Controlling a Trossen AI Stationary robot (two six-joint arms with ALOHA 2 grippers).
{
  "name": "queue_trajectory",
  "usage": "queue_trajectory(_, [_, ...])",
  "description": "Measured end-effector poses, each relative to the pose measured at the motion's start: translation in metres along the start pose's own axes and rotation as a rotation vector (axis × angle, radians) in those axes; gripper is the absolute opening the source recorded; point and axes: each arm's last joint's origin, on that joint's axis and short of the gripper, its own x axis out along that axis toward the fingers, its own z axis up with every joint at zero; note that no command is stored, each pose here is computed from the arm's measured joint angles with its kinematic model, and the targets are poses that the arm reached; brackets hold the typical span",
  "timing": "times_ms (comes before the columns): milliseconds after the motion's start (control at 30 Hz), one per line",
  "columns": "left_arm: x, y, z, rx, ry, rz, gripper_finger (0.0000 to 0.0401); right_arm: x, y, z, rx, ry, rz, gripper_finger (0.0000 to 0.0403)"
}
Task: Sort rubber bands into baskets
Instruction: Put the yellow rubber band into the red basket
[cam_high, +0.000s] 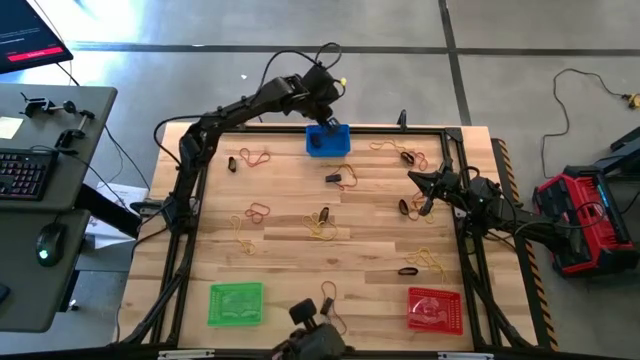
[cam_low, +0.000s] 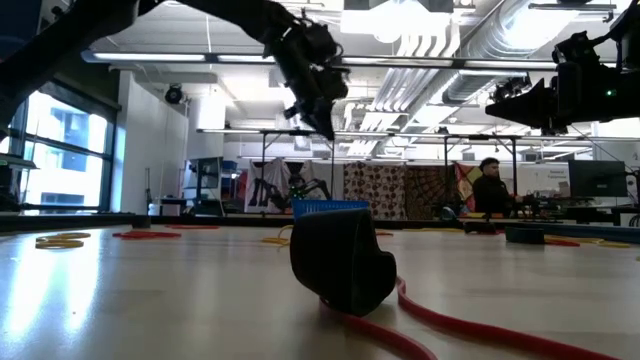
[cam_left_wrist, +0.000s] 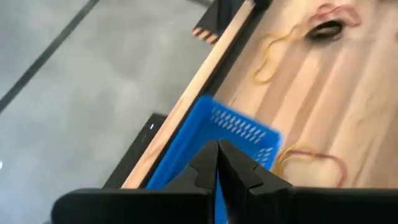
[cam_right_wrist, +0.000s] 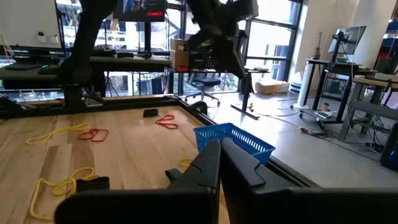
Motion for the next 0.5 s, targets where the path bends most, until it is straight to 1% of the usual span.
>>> queue_trajectory(200, [-0.014, -0.021, 0.009, 0.012, -0.079, -0.029, 0.0001, 0.000, 0.000, 0.000, 0.000, 0.000, 0.000, 0.0000])
queue_trajectory(500, [-0.018, -0.056, 0.015, 0.056, -0.137, -0.099, 0.0000, 0.000, 0.000, 0.000, 0.000, 0.000, 0.000, 0.0000])
